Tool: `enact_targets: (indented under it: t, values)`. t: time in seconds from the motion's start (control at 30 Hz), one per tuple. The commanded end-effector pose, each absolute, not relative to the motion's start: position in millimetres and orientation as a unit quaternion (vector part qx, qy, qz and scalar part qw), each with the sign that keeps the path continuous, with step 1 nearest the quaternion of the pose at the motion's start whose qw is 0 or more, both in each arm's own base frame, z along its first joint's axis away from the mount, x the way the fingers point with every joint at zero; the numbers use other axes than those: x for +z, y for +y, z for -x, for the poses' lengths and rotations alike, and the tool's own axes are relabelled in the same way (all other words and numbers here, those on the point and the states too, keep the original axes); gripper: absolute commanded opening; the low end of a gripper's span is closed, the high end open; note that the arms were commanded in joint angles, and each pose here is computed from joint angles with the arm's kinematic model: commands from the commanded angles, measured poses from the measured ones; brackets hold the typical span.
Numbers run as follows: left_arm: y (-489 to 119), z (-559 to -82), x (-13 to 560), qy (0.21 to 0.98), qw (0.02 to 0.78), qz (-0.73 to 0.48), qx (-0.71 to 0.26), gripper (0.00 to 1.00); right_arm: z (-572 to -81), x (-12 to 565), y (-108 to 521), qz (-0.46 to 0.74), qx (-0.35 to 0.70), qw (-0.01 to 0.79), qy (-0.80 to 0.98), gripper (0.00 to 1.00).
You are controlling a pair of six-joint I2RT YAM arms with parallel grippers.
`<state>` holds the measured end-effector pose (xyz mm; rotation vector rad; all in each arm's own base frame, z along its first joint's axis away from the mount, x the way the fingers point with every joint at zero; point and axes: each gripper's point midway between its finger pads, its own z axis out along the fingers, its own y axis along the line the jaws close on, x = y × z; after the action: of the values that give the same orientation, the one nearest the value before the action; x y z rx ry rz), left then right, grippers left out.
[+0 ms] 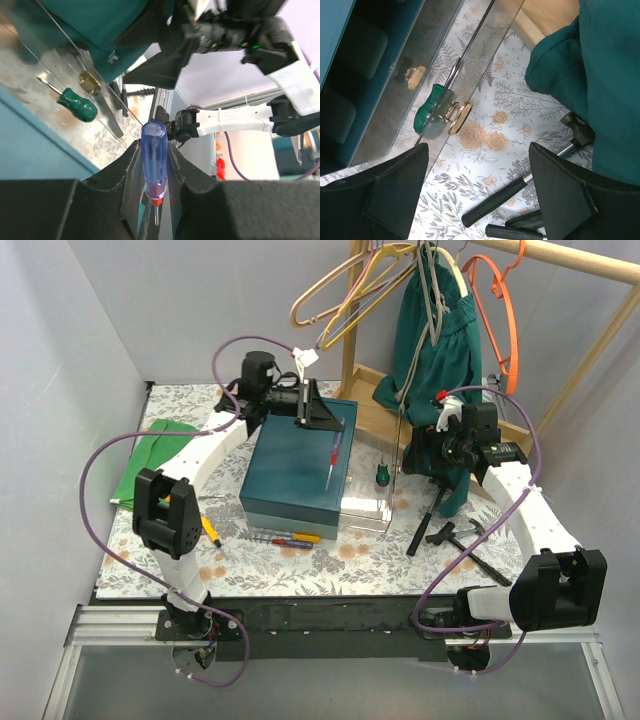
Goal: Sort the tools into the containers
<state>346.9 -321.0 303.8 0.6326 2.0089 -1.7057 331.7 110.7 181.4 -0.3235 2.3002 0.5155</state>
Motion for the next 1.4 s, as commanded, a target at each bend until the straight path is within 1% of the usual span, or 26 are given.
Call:
enact_targets:
  t: [0.0, 0.17, 0.2, 0.27, 0.3, 0.4, 0.47, 0.5, 0.53, 0.57, 0.6, 0.73, 0.8, 0.83, 0.9, 1.0, 1.03, 1.07, 1.1, 1.13, 1.17, 1.2, 1.23, 1.27, 1.3, 1.37]
  values:
    - [-344, -357, 313, 0.713, 0.227, -0.236, -0.620, 0.00, -338, 193, 105, 0.129, 0.191, 0.401, 0.887, 0.89]
    - [-353, -366, 299, 0.718, 0.215, -0.226, -0.622, 0.00, -335, 187, 102, 0.126, 0.190, 0.397, 0.889, 0.89]
    - [-356, -365, 296, 0.719, 0.211, -0.226, -0.622, 0.03, -334, 185, 103, 0.126, 0.190, 0.395, 0.890, 0.89]
    - [-360, -363, 290, 0.720, 0.205, -0.229, -0.622, 0.16, -334, 182, 102, 0.125, 0.191, 0.392, 0.891, 0.89]
    - [-361, -362, 291, 0.717, 0.206, -0.233, -0.623, 0.19, -334, 180, 102, 0.125, 0.191, 0.390, 0.892, 0.89]
    - [-368, -362, 291, 0.715, 0.210, -0.242, -0.621, 0.23, -334, 177, 103, 0.125, 0.192, 0.387, 0.893, 0.88]
    - [-376, -363, 288, 0.718, 0.213, -0.246, -0.614, 0.21, -336, 175, 102, 0.124, 0.191, 0.385, 0.894, 0.88]
    - [-378, -363, 286, 0.720, 0.212, -0.246, -0.613, 0.24, -336, 174, 102, 0.123, 0.191, 0.384, 0.895, 0.88]
    - [-380, -362, 286, 0.721, 0.209, -0.247, -0.613, 0.30, -336, 174, 102, 0.123, 0.191, 0.383, 0.895, 0.88]
    - [-381, -366, 285, 0.725, 0.214, -0.241, -0.609, 0.41, -336, 173, 102, 0.122, 0.191, 0.382, 0.896, 0.88]
    - [-381, -368, 283, 0.731, 0.214, -0.235, -0.603, 0.59, -337, 173, 102, 0.123, 0.191, 0.381, 0.896, 0.88]
    - [-358, -390, 296, 0.748, 0.259, -0.212, -0.574, 0.76, -339, 177, 101, 0.122, 0.190, 0.384, 0.895, 0.88]
    - [-335, -392, 308, 0.752, 0.277, -0.204, -0.562, 0.77, -340, 180, 100, 0.121, 0.189, 0.387, 0.894, 0.88]
    - [-311, -405, 310, 0.761, 0.292, -0.181, -0.550, 0.77, -340, 181, 100, 0.121, 0.189, 0.388, 0.894, 0.88]
    - [-274, -404, 320, 0.774, 0.318, -0.164, -0.523, 0.76, -340, 181, 101, 0.122, 0.190, 0.389, 0.893, 0.88]
    - [-177, -427, 288, 0.835, 0.352, -0.068, -0.418, 0.75, -340, 179, 99, 0.120, 0.189, 0.389, 0.894, 0.88]
    - [-142, -432, 272, 0.859, 0.383, -0.048, -0.336, 0.75, -340, 178, 99, 0.120, 0.189, 0.388, 0.894, 0.88]
    - [-121, -431, 261, 0.873, 0.381, -0.029, -0.301, 0.75, -341, 178, 99, 0.119, 0.189, 0.388, 0.894, 0.88]
    - [-90, -421, 239, 0.898, 0.355, 0.005, -0.260, 0.74, -341, 179, 100, 0.120, 0.190, 0.388, 0.894, 0.88]
    - [-76, -415, 220, 0.915, 0.339, 0.005, -0.221, 0.73, -343, 178, 100, 0.120, 0.191, 0.387, 0.894, 0.88]
    - [-38, -406, 188, 0.938, 0.308, 0.050, -0.149, 0.68, -344, 177, 101, 0.120, 0.193, 0.385, 0.895, 0.88]
    - [-22, -390, 170, 0.949, 0.278, 0.064, -0.131, 0.64, -346, 176, 101, 0.121, 0.194, 0.384, 0.895, 0.88]
    - [-16, -378, 170, 0.950, 0.279, 0.064, -0.127, 0.59, -348, 177, 104, 0.123, 0.198, 0.382, 0.894, 0.88]
    - [-15, -353, 142, 0.960, 0.245, 0.066, -0.122, 0.56, -349, 176, 104, 0.123, 0.200, 0.381, 0.894, 0.88]
    - [-15, -344, 135, 0.962, 0.239, 0.061, -0.120, 0.54, -350, 177, 105, 0.124, 0.202, 0.380, 0.894, 0.88]
    - [-22, -311, 110, 0.970, 0.194, 0.068, -0.133, 0.56, -353, 175, 106, 0.124, 0.205, 0.376, 0.895, 0.88]
